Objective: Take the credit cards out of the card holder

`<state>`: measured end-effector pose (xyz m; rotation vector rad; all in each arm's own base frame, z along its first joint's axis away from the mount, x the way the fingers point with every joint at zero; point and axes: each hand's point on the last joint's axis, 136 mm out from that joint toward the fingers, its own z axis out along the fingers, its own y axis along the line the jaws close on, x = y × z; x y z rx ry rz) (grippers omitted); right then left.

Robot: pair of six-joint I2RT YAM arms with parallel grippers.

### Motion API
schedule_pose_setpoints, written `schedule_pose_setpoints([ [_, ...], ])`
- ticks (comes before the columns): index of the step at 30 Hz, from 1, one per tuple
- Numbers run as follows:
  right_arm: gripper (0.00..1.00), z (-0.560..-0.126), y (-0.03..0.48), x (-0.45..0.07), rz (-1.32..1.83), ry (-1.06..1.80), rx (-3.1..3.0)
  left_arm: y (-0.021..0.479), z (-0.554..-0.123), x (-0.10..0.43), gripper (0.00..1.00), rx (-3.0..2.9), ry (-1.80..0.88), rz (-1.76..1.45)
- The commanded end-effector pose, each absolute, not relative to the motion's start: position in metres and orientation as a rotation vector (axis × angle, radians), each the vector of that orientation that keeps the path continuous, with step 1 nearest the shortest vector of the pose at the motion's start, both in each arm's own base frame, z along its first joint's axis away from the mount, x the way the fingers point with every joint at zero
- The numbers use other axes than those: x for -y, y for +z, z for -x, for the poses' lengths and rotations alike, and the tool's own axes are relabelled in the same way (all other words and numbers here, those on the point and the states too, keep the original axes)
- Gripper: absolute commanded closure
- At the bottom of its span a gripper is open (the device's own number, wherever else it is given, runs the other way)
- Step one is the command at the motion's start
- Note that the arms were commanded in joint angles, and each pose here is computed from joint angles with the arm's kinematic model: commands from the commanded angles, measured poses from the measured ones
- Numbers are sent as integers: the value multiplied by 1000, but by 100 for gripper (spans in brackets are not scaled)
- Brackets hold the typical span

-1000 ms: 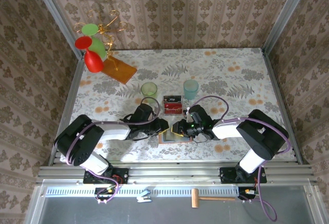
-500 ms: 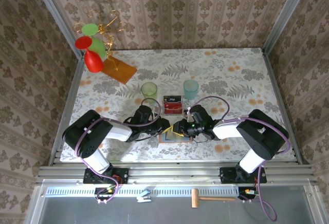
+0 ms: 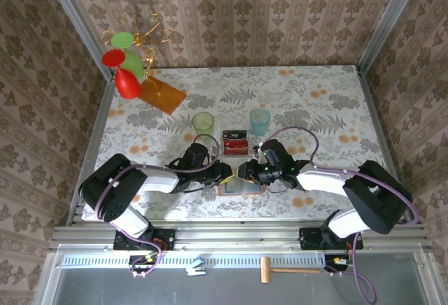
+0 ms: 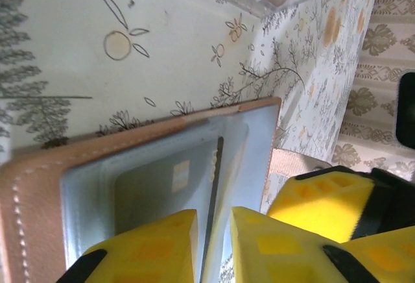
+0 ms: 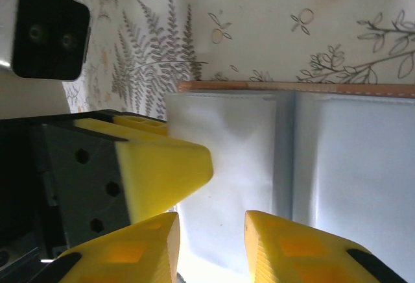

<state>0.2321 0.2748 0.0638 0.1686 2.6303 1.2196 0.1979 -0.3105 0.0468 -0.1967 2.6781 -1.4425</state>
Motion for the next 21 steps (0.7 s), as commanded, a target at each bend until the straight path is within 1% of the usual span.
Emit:
schedule_pose_setpoints([
  [1, 68, -237, 76, -263, -156, 1137, -2611, 63, -197, 317, 77, -2673, -1436, 101],
  [6, 67, -237, 84, -248, -162, 1076, -2596, 71, -193, 327, 74, -2699, -1427, 19],
  [9, 67, -237, 87, -237, -181, 1041, -2591, 74, -190, 336, 70, -2714, -1426, -25],
  [14, 66, -235, 84, -216, -227, 941, -2608, 79, -190, 351, 68, -2718, -1445, -79],
  [21, 65, -231, 79, -197, -272, 886, -2613, 74, -188, 366, 61, -2764, -1417, -133],
])
